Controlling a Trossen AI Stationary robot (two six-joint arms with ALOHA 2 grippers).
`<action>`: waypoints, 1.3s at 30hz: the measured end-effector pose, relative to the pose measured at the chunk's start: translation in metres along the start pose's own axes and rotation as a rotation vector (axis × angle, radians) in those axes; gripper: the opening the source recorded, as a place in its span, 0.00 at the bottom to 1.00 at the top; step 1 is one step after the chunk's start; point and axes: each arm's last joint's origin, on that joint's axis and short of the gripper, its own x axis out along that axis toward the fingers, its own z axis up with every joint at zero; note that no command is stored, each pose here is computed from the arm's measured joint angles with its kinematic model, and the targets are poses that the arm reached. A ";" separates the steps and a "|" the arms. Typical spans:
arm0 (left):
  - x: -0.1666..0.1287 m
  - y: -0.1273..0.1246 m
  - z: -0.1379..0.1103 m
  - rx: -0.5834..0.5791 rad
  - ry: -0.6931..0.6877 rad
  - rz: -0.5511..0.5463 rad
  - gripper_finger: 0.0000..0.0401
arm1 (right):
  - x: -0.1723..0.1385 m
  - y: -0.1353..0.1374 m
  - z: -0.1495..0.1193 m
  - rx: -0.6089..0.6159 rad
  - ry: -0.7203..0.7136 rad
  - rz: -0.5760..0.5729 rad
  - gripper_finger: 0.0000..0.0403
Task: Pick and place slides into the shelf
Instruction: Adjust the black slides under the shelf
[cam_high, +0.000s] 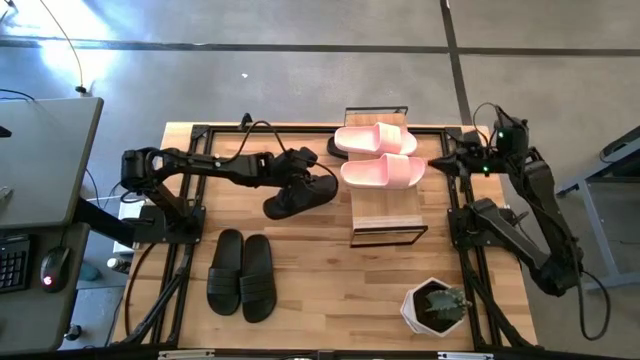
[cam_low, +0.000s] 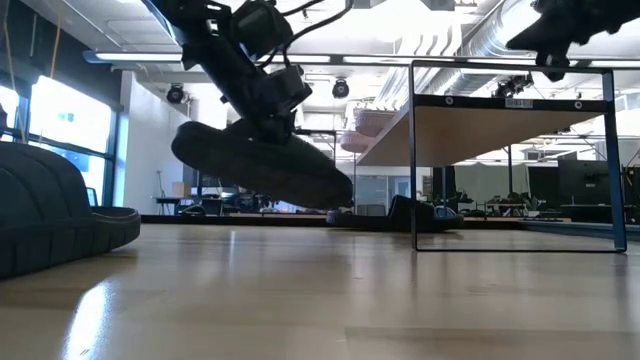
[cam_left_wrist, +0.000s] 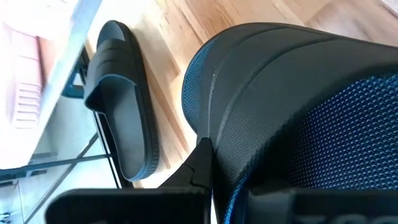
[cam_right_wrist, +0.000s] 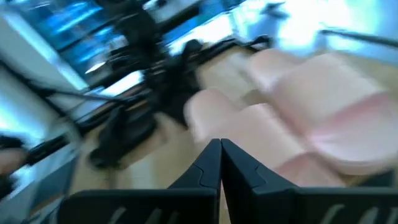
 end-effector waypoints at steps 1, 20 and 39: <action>0.000 0.001 0.000 -0.004 -0.006 0.006 0.00 | -0.001 0.004 -0.002 -0.012 0.003 0.027 0.00; 0.000 0.005 0.004 -0.085 -0.047 0.047 0.00 | -0.069 0.106 -0.019 -0.241 -0.456 0.258 0.00; -0.001 0.003 0.008 -0.128 -0.056 0.044 0.00 | -0.023 0.047 0.004 -0.171 -0.552 0.554 0.00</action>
